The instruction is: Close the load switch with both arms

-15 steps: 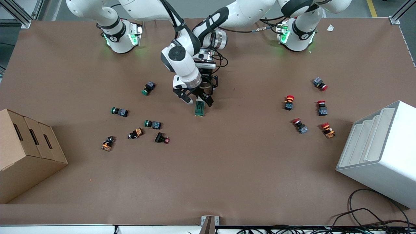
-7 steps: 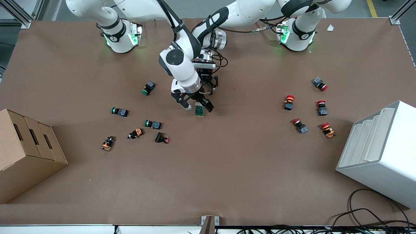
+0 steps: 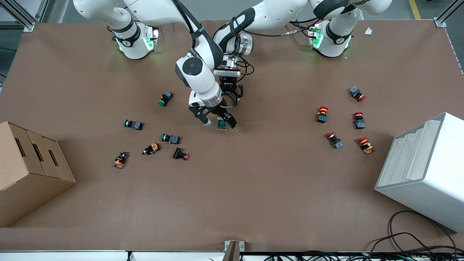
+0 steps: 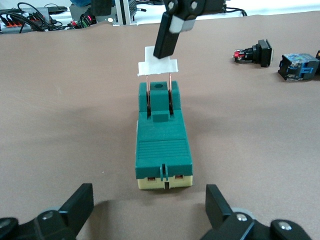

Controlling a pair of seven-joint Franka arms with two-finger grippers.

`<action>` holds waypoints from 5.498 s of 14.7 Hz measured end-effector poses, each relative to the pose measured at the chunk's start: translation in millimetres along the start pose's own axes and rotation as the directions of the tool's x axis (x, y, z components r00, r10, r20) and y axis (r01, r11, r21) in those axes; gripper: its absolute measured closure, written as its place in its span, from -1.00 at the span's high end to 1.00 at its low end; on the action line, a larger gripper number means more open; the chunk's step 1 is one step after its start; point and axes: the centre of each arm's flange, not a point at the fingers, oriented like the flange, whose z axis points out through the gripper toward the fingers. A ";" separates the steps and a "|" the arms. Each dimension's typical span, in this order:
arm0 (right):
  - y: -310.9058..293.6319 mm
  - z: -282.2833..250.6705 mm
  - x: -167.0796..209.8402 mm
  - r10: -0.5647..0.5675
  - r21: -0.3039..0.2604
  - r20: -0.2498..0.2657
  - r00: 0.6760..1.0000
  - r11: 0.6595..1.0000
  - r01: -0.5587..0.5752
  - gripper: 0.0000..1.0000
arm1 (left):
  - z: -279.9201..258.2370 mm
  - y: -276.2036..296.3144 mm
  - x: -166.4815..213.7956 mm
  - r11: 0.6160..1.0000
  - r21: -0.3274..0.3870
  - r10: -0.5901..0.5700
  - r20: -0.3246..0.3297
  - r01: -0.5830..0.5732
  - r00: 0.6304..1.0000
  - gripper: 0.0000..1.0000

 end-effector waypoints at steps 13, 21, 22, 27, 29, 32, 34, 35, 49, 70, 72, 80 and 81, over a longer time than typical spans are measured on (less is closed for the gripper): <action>-13.1 18.4 17.5 0.012 0.006 -0.013 1.000 1.000 -0.012 1.00 | 0.7 -0.3 -0.1 1.000 0.001 -0.002 0.001 0.002 1.000 1.00; -15.9 40.1 18.3 0.008 -0.006 -0.015 1.000 1.000 -0.009 1.00 | 1.3 -0.5 0.3 1.000 0.002 -0.003 0.000 0.003 1.000 1.00; -15.8 41.2 18.2 0.008 -0.007 -0.015 1.000 1.000 -0.008 1.00 | 2.1 -0.8 0.9 1.000 0.004 -0.004 0.000 0.004 1.000 1.00; -13.4 49.5 18.2 0.006 -0.017 -0.016 1.000 1.000 -0.007 1.00 | 6.2 -2.5 3.7 1.000 0.011 -0.010 -0.001 0.010 1.000 0.99; -14.2 50.6 18.3 0.006 -0.016 -0.016 1.000 1.000 -0.007 1.00 | 7.0 -2.8 4.3 1.000 0.012 -0.011 -0.002 0.011 1.000 0.99; -21.9 45.2 27.6 0.010 -0.021 -0.016 1.000 1.000 -0.010 1.00 | 8.3 -3.6 4.8 1.000 0.014 -0.012 -0.002 0.012 1.000 0.99; -31.1 34.2 46.9 -0.001 -0.049 -0.011 1.000 0.999 0.000 1.00 | 8.9 -3.8 5.2 1.000 0.015 -0.013 -0.002 0.013 1.000 0.99; -35.9 23.7 61.0 -0.021 -0.070 -0.005 1.000 0.997 0.020 1.00 | 9.3 -3.8 5.7 1.000 0.016 -0.014 -0.002 0.014 1.000 0.99; 85.5 -251.7 369.5 -0.543 -0.297 0.343 0.766 0.711 0.637 1.00 | -17.5 39.9 228.6 0.935 0.313 -0.252 0.265 0.164 0.931 1.00; 107.6 -422.4 425.6 -0.581 -0.298 0.352 0.734 0.673 0.677 1.00 | 123.5 -354.8 582.6 0.858 0.401 -0.512 0.623 0.321 0.591 1.00; 104.0 -419.8 422.2 -0.583 -0.295 0.360 0.728 0.670 0.682 1.00 | 94.0 -386.3 606.1 0.887 0.362 -0.461 0.655 0.287 0.599 1.00; 102.8 -437.6 408.0 -0.586 -0.271 0.362 0.725 0.678 0.683 1.00 | 11.4 -489.7 639.3 0.964 0.177 -0.259 0.797 0.199 0.545 1.00; 103.8 -442.9 403.4 -0.590 -0.271 0.357 0.724 0.677 0.685 1.00 | 6.6 -506.3 639.7 0.964 0.157 -0.250 0.809 0.213 0.532 1.00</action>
